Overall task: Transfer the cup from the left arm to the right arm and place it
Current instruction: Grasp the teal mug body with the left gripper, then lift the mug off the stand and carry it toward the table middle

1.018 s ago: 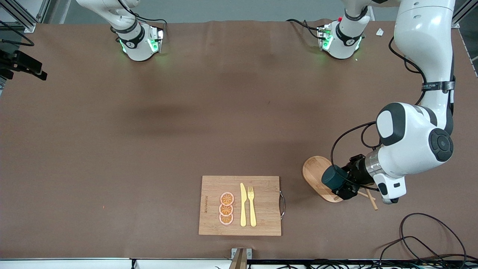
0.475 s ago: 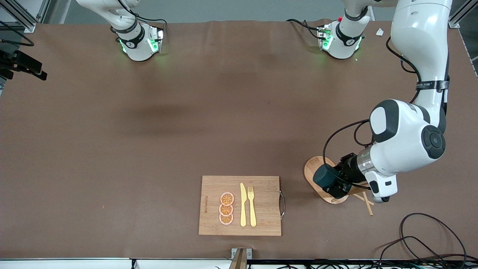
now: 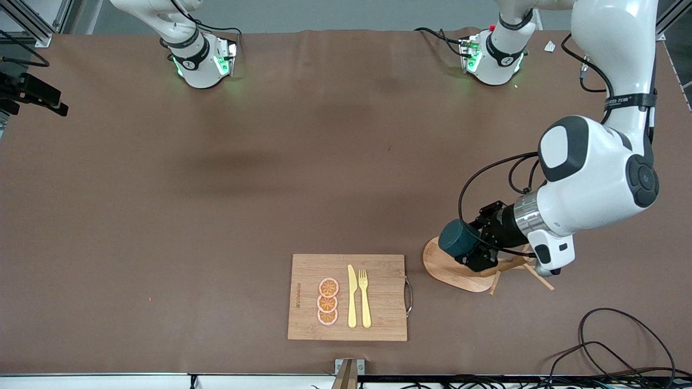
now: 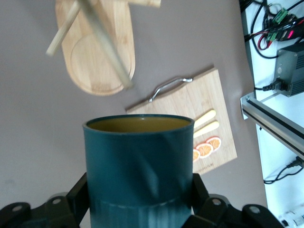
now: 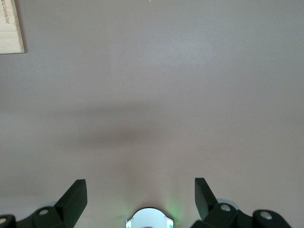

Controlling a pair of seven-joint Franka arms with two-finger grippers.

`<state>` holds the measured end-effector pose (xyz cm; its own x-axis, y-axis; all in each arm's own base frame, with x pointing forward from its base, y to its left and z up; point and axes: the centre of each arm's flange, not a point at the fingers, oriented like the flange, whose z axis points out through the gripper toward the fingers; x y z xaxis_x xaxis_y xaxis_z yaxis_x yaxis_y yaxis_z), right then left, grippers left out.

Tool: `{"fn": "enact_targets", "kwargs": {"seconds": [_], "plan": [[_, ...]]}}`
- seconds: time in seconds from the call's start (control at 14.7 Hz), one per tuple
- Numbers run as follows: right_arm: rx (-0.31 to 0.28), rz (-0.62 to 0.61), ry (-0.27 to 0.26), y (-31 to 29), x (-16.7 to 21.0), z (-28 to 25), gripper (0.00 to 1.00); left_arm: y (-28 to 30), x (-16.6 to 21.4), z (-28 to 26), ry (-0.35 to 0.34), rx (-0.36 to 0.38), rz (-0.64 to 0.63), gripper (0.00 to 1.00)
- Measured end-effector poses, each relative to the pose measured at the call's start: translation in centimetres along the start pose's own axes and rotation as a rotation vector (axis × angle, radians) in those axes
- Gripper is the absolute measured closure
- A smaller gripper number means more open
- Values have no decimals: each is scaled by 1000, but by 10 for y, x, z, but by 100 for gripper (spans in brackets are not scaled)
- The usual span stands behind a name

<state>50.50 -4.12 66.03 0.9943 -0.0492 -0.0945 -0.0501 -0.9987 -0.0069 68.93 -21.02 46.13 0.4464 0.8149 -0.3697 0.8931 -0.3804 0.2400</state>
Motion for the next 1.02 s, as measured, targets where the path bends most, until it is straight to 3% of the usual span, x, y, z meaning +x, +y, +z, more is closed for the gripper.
{"fn": "enact_targets", "kwargs": {"seconds": [0.34,0.48,0.75,1.02], "plan": [[0,0,-8,0,-1,1,0,3,-47,3,-28,11,25,15],[0,0,-8,0,-1,1,0,5,-80,16,22,23,103,15],[0,-1,-3,0,-1,-1,0,8,-187,54,220,-14,319,15],[0,-1,1,-1,-1,-3,0,-15,-287,131,454,-39,557,15]]}}
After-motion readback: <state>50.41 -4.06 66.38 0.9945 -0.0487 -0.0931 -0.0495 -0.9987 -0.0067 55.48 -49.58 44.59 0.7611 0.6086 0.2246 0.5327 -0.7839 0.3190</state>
